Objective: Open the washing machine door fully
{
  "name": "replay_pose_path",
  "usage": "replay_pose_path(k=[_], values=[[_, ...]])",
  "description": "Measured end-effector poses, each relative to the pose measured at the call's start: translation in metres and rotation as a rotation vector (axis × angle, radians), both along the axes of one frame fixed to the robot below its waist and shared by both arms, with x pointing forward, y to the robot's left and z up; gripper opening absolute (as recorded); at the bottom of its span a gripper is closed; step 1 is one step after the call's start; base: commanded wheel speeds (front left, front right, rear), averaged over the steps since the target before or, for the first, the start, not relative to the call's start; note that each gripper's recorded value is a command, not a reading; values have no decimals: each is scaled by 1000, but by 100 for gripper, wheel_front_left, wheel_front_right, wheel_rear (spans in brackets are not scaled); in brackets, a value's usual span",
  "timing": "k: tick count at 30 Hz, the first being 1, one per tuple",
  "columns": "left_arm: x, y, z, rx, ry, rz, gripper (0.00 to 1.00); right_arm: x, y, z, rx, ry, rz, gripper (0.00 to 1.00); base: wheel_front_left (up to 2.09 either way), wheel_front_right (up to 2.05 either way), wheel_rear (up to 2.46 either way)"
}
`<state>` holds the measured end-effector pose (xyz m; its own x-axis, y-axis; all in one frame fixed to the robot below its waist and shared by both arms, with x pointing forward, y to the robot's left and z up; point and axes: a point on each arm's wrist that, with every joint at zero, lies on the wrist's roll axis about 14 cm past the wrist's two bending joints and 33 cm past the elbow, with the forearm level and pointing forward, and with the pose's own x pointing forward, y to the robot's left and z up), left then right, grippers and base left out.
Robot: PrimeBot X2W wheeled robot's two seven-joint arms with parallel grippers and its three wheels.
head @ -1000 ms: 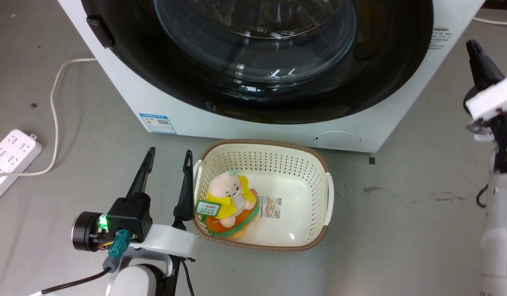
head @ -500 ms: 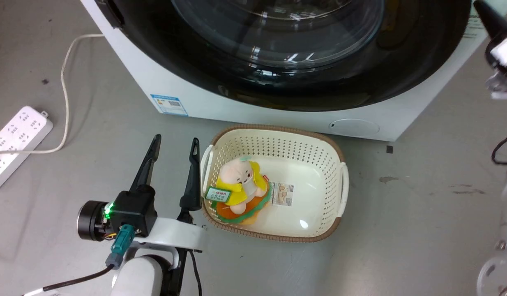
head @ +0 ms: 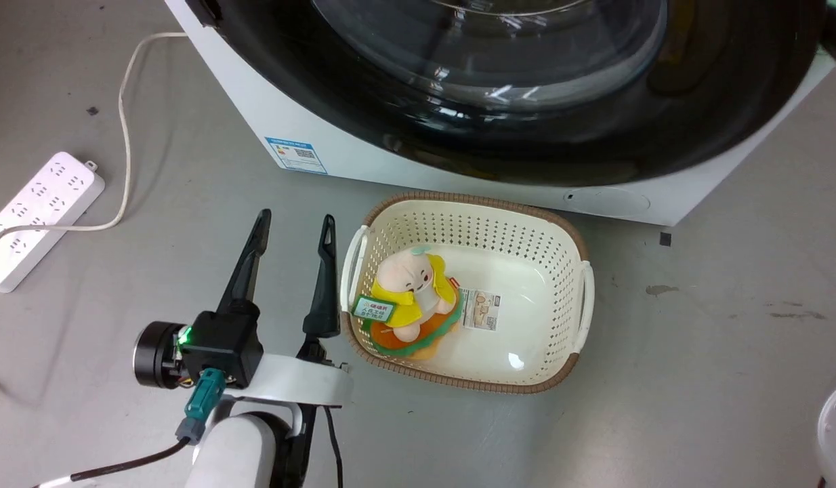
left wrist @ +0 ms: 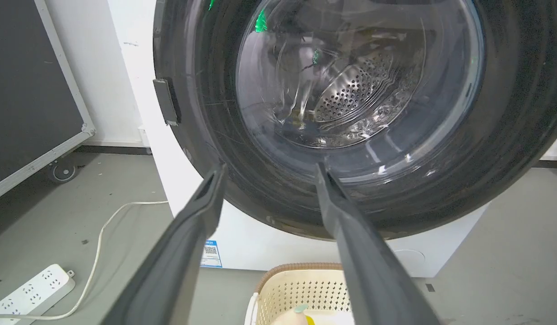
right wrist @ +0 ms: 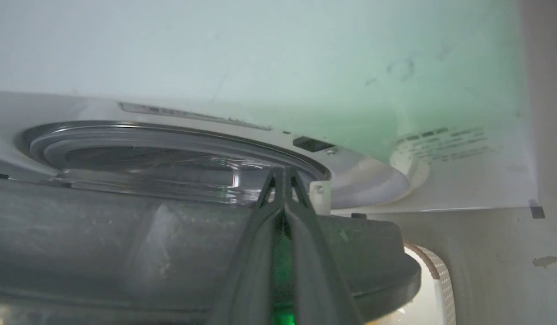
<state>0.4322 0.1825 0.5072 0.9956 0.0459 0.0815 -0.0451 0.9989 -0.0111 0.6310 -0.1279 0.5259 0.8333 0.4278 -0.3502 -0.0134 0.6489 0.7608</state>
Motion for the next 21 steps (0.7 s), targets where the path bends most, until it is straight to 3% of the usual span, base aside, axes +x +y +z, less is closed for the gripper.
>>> replay_pose_path(k=[9, 21], values=[[-3, 0, 20, 0, -63, 1, 100, -25, 7, -2, 48, 89, 86, 0, 0, 0, 0], [-35, -10, 44, -8, -130, -25, 100, -93, 29, 22, 244, 142, 252, 0, 0, 0, 0]])
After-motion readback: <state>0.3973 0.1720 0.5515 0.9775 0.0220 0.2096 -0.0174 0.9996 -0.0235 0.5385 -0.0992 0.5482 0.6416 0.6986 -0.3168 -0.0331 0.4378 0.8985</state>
